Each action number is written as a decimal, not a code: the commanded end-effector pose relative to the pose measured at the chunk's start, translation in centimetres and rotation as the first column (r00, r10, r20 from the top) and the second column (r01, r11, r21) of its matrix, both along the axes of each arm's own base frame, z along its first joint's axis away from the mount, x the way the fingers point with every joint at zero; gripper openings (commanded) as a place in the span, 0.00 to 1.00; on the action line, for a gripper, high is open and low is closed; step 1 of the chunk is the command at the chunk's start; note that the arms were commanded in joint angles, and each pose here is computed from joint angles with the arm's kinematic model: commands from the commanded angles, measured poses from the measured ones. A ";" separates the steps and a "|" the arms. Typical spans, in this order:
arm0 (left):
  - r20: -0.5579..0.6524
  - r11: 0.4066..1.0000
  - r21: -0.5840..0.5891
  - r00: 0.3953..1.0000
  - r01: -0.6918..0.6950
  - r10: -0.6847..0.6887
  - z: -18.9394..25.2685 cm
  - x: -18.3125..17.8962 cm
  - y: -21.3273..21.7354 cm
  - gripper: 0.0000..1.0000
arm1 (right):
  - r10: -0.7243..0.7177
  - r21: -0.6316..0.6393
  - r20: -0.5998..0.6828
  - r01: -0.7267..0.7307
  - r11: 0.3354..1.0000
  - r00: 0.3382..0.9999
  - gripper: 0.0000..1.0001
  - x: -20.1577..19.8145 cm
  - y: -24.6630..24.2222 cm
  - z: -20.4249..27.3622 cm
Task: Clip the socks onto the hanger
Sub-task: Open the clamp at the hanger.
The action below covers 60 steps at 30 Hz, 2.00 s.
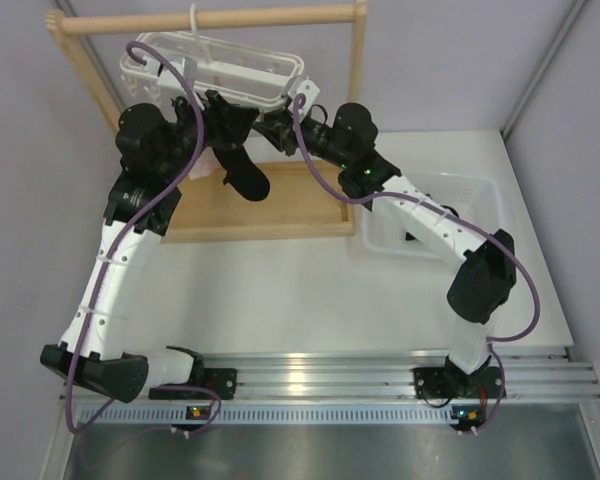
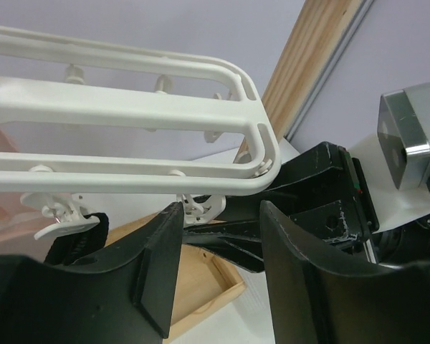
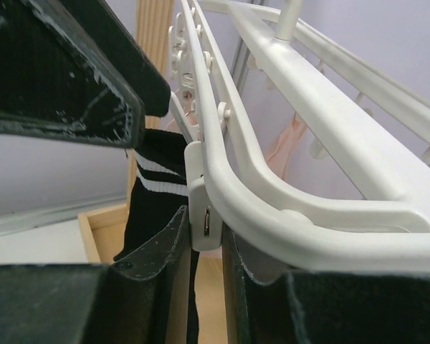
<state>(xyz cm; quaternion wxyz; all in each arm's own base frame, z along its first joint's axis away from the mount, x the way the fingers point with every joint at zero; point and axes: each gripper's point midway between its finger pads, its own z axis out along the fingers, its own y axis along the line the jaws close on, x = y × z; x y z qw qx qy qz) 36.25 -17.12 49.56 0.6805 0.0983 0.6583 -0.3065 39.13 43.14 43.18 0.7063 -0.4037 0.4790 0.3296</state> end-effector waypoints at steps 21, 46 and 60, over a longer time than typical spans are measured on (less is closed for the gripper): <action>-0.009 1.000 -0.015 1.000 0.012 -0.012 -1.0 2.7 -1.0 0.44 | -0.005 0.046 0.032 0.003 0.999 0.999 0.00 -2.3 0.2 4.1; -0.001 0.998 -0.047 0.999 -0.035 0.035 -0.8 3.0 -0.3 0.00 | -0.003 0.029 0.054 0.001 1.000 0.999 0.22 -3.0 -0.3 3.7; -0.010 0.996 -0.074 0.999 0.046 -0.047 -0.6 1.2 -1.3 0.00 | -0.006 0.040 0.106 0.002 0.999 0.994 0.10 -2.4 0.0 4.5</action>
